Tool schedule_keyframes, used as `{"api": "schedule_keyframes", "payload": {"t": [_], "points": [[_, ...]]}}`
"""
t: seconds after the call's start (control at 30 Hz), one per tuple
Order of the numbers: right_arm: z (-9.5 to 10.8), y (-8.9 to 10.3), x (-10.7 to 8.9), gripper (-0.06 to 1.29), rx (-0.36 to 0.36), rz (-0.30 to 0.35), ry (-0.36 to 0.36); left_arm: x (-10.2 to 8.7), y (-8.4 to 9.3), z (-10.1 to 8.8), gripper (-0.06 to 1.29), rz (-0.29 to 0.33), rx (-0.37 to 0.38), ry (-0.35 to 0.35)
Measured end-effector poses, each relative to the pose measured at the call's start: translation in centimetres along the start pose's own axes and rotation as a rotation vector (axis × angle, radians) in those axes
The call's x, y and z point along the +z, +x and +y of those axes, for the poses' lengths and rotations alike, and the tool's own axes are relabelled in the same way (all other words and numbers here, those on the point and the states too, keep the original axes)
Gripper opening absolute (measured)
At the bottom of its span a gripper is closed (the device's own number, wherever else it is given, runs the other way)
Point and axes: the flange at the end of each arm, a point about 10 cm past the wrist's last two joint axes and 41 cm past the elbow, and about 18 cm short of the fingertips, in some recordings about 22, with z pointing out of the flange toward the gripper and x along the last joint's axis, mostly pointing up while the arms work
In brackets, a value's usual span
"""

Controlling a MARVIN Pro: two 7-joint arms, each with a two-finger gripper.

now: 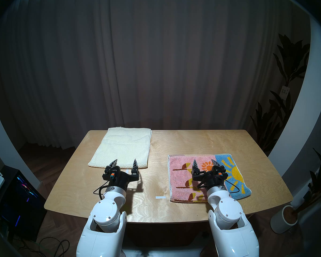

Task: Fold each towel twice and stack them on table

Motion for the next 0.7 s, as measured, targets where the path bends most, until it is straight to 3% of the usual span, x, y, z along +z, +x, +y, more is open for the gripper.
{"api": "schedule_keyframes", "payload": {"t": [0.33, 0.7], "points": [[0.1, 0.0, 0.0, 1.23, 0.020, -0.007, 0.007, 0.0, 0.0, -0.1, 1.20, -0.001, -0.019, 0.007], [-0.7, 0.9, 0.0, 1.23, 0.325, -0.086, 0.044, -0.8, 1.2, -2.3, 1.20, -0.002, -0.305, 0.063]]}}
